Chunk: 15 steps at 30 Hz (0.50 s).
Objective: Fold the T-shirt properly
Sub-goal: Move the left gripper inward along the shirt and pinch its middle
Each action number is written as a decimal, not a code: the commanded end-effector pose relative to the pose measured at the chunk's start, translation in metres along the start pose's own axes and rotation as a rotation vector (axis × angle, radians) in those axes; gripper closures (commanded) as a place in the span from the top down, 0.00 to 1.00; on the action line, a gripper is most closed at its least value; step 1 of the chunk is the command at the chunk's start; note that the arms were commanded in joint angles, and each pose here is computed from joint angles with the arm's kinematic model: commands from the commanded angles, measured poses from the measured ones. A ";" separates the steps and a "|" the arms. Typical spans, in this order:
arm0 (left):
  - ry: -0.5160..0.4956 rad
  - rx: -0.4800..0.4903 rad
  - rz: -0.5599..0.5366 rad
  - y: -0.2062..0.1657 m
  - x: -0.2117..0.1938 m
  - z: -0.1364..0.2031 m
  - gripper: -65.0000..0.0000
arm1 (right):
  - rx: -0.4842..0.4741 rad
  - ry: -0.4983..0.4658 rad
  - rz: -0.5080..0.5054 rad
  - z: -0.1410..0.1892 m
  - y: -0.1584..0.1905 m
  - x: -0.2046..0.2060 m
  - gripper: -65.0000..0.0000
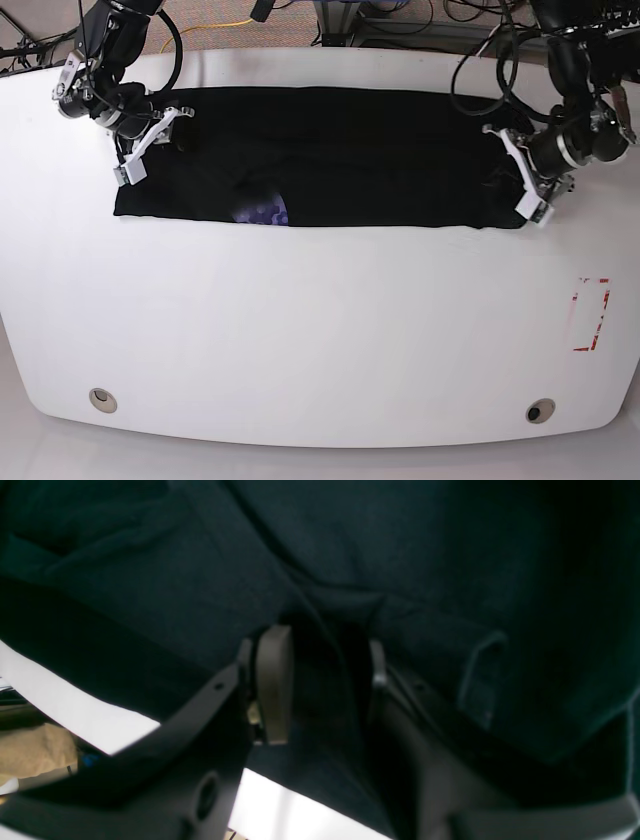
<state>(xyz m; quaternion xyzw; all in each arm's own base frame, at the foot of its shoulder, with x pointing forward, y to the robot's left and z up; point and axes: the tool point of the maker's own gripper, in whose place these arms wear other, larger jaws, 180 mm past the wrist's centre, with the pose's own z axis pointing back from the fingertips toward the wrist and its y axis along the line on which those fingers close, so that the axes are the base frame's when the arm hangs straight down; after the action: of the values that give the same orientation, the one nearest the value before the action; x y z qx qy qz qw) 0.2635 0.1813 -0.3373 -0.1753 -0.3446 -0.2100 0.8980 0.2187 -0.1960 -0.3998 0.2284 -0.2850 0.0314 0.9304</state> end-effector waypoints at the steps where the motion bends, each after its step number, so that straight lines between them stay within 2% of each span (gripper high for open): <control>1: -0.063 -0.053 -0.046 -0.021 0.023 -0.008 0.05 | -0.004 -0.039 0.024 0.005 -0.001 0.014 0.29; 4: -0.103 -0.130 -0.068 -0.051 0.044 -0.027 0.05 | -0.003 -0.039 0.025 0.005 0.000 0.014 0.29; 15: -0.057 -0.246 -0.124 -0.125 0.047 -0.071 0.09 | -0.004 -0.036 0.025 0.005 -0.001 0.013 0.29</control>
<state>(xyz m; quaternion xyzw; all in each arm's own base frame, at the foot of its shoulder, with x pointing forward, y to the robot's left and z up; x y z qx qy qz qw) 0.2644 0.0410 -0.3472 -0.2573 -0.3263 -0.2974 0.8596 0.2194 -0.1963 -0.3994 0.2273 -0.2855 0.0324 0.9305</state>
